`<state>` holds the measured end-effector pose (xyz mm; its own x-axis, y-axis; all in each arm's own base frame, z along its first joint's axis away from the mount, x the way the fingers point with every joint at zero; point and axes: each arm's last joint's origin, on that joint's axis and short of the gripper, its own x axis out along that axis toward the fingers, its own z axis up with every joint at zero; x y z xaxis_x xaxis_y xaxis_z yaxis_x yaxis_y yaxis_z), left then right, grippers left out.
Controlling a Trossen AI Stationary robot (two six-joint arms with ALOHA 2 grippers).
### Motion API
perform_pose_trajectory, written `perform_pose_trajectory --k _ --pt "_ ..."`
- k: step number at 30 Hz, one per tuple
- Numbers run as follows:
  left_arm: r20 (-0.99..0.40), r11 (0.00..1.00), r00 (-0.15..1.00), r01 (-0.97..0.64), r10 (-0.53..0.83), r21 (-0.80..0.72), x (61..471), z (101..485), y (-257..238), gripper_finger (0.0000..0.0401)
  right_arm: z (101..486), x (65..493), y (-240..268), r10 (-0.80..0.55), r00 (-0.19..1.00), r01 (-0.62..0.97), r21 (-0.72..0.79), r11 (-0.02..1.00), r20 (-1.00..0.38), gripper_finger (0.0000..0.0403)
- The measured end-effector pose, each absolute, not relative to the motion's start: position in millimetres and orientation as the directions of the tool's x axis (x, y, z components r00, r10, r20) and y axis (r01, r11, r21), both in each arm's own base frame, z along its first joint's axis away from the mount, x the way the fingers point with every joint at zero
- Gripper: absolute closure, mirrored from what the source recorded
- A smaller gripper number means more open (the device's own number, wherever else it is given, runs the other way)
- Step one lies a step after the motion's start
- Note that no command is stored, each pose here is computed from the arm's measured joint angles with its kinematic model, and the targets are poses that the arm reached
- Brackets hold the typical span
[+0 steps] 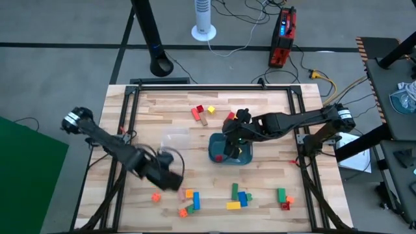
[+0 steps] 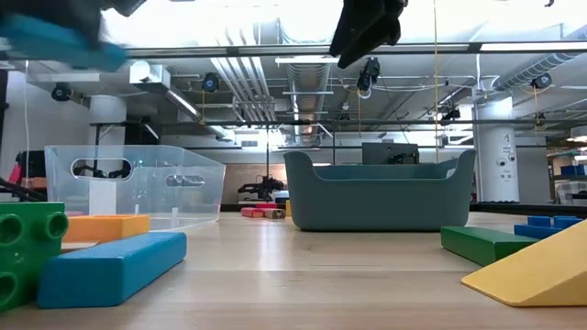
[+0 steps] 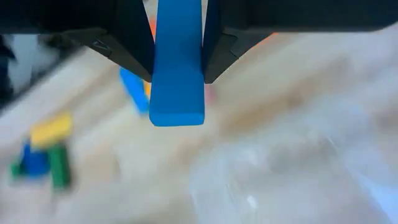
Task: Sort blocks by size
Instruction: Put the left blue rectangular block into the transparent bin, then put the yellow square block into the blue bin
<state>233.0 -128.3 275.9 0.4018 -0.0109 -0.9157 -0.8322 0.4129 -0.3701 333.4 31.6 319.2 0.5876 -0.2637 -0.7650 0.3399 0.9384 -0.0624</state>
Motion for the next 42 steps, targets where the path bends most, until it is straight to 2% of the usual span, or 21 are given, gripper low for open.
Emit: perform_pose_trajectory --k 4,11,17,23,28,34,42 --pt "-0.929 0.384 0.36 -0.873 0.092 -0.3 228 283 -87 0.0302 320 335 29 -0.267 0.596 0.349 -0.055 0.935 -0.758 0.0187" --pt "-0.939 0.377 0.301 -0.9 0.167 -0.221 233 281 -26 0.0288 320 335 27 -0.269 0.596 0.355 -0.052 0.933 -0.756 0.0188" --pt "-0.951 0.411 0.268 -0.893 0.155 -0.185 233 279 -14 0.0254 320 334 27 -0.27 0.59 0.366 -0.046 0.93 -0.761 0.0188" --pt "-0.946 0.416 0.281 -0.888 0.159 -0.194 231 282 -15 0.0246 320 335 24 -0.274 0.587 0.412 -0.009 0.911 -0.762 0.0187" --pt "-0.899 0.442 0.388 -0.856 0.205 -0.268 229 309 -20 0.0247 320 337 3 -0.243 0.585 0.509 0.117 0.853 -0.774 0.0197" --pt "-0.78 0.542 0.552 -0.769 0.296 -0.338 220 360 -25 0.0248 314 347 -42 -0.176 0.576 0.599 0.266 0.756 -0.798 0.0219" --pt "-0.662 0.642 0.65 -0.696 0.373 -0.322 202 406 -19 0.0248 311 374 -96 -0.163 0.555 0.638 0.292 0.713 -0.815 0.0222"
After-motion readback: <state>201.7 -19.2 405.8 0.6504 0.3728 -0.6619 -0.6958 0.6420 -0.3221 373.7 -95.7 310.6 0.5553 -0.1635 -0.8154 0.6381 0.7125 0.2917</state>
